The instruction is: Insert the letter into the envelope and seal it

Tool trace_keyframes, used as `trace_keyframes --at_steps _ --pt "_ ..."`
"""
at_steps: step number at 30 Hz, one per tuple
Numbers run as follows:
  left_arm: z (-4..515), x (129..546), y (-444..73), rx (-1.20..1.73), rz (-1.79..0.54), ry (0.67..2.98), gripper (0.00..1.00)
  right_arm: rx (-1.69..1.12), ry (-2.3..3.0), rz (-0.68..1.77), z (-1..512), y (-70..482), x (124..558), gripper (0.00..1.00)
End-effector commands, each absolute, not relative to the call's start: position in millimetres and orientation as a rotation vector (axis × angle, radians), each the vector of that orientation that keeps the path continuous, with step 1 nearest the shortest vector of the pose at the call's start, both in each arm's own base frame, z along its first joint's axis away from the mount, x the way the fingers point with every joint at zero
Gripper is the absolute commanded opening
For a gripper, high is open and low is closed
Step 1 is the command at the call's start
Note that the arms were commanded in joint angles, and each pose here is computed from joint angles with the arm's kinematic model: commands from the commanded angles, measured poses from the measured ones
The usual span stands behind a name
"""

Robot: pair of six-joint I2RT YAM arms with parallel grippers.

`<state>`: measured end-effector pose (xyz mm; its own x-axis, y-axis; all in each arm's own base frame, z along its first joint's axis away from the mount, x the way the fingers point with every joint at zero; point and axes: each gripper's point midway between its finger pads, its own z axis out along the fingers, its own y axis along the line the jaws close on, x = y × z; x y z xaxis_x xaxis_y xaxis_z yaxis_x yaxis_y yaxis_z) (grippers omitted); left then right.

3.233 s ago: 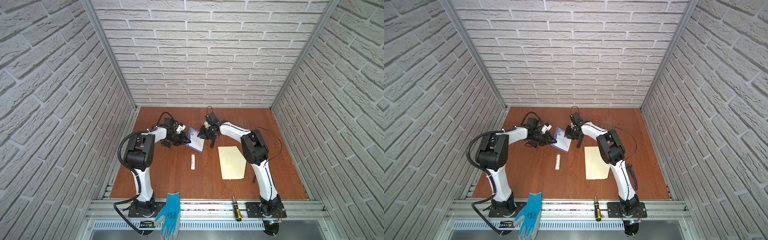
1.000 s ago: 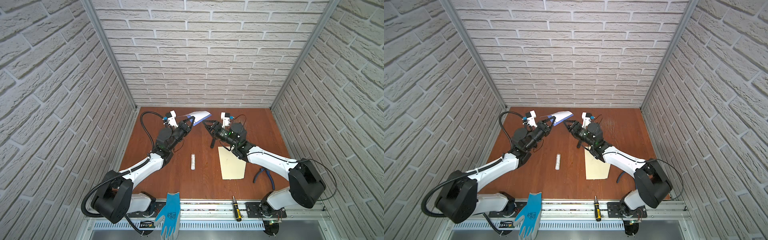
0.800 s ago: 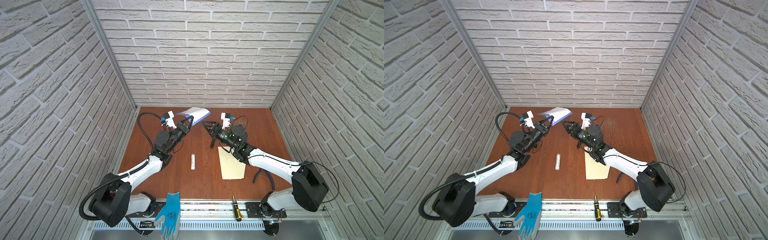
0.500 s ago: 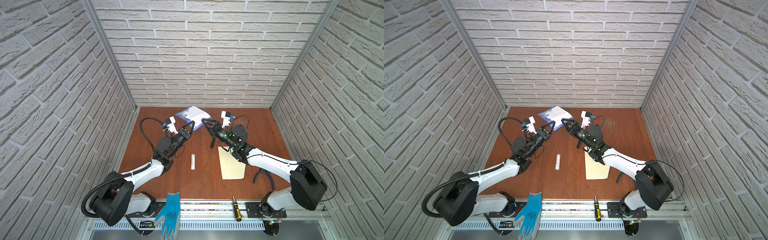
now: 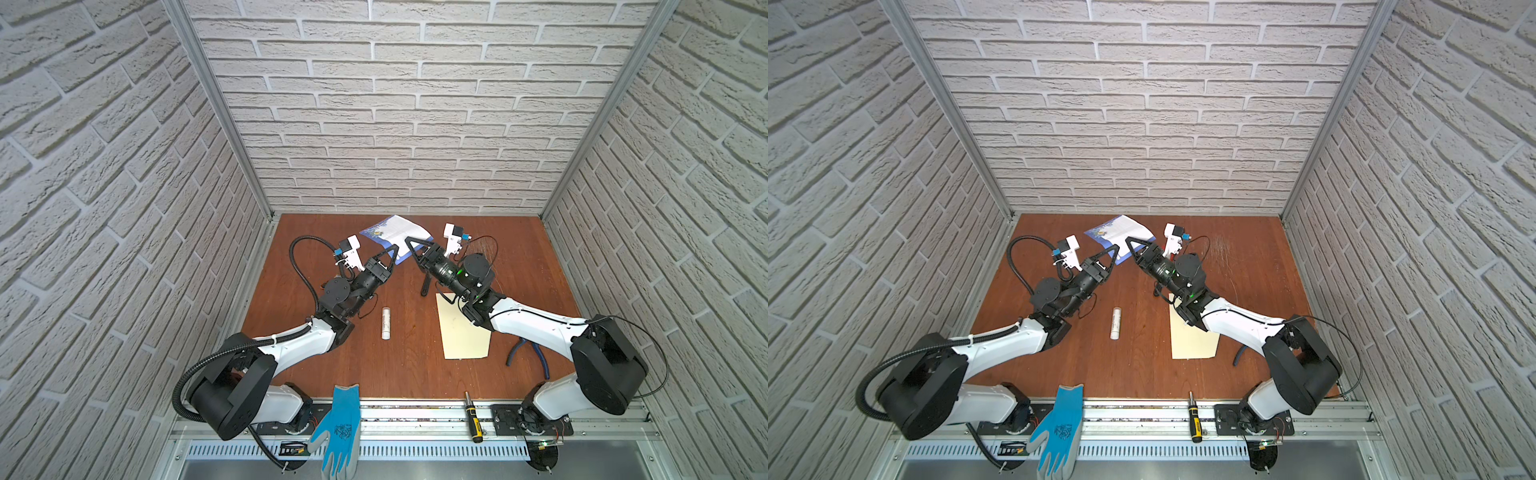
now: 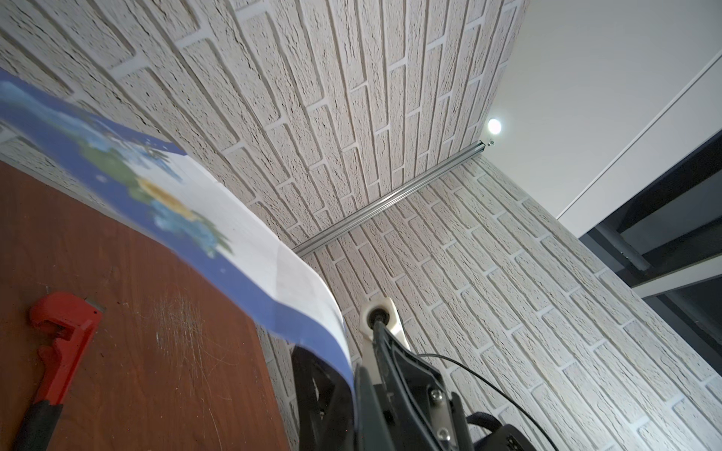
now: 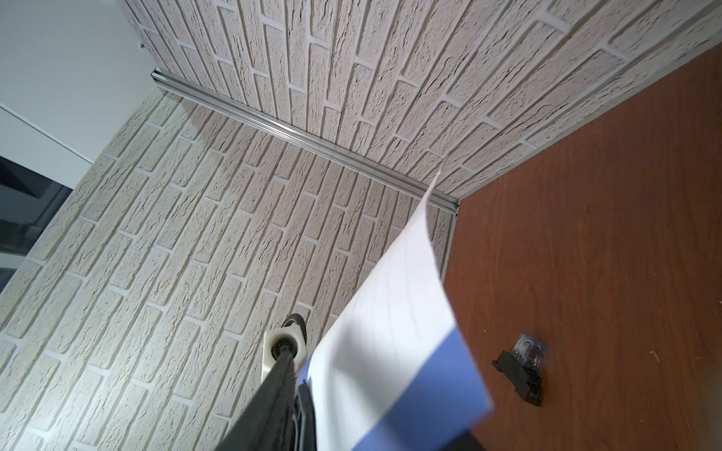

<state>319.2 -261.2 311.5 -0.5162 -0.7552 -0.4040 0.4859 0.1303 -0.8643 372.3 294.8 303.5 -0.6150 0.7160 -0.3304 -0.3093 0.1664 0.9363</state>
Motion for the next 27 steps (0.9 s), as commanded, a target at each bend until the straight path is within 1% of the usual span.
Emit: trace_keyframes --at_steps 1,2,5,10,11,12,13,15,16,17,19,22,24,27 --pt "328.0 312.0 -259.1 -0.259 -1.605 1.304 0.0 0.384 1.532 1.616 322.1 289.4 363.8 0.39" --pt "326.8 311.9 -260.5 -0.258 -1.607 1.305 0.0 0.384 1.529 1.613 322.5 288.0 362.6 0.37" --pt "322.5 310.6 -266.0 -0.256 -1.613 1.311 0.0 0.389 1.53 1.595 321.0 283.3 360.1 0.28" --pt "313.3 307.2 -272.2 -0.254 -1.616 1.334 0.0 0.388 1.521 1.578 324.3 276.9 354.9 0.07" --pt "310.7 307.1 -272.0 -0.26 -1.614 1.342 0.0 0.386 1.524 1.573 323.9 276.2 354.0 0.06" --pt "307.6 306.8 -271.7 -0.27 -1.612 1.353 0.07 0.386 1.526 1.574 325.0 275.4 352.6 0.06" --pt "305.4 305.9 -271.1 -0.275 -1.607 1.361 0.19 0.377 1.527 1.574 326.2 274.8 351.0 0.06" --pt "303.7 302.8 -270.6 -0.267 -1.6 1.377 0.38 0.354 1.538 1.573 328.9 275.3 346.9 0.06" --pt "302.5 300.9 -269.7 -0.26 -1.589 1.391 0.45 0.343 1.553 1.569 329.4 275.8 344.6 0.06" --pt "301.7 299.0 -268.7 -0.251 -1.575 1.403 0.49 0.332 1.566 1.561 329.6 275.6 342.3 0.06" --pt "302.1 291.9 -265.7 -0.215 -1.539 1.436 0.54 0.309 1.598 1.535 329.0 273.5 336.4 0.06" --pt "302.3 279.1 -258.6 -0.148 -1.452 1.508 0.64 0.272 1.661 1.454 325.0 265.5 325.7 0.06" --pt "300.4 269.0 -251.2 -0.099 -1.374 1.572 0.69 0.246 1.72 1.378 322.2 257.8 317.2 0.06" --pt "292.2 251.8 -231.1 -0.048 -1.239 1.659 0.74 0.194 1.816 1.247 315.2 243.6 302.1 0.06"
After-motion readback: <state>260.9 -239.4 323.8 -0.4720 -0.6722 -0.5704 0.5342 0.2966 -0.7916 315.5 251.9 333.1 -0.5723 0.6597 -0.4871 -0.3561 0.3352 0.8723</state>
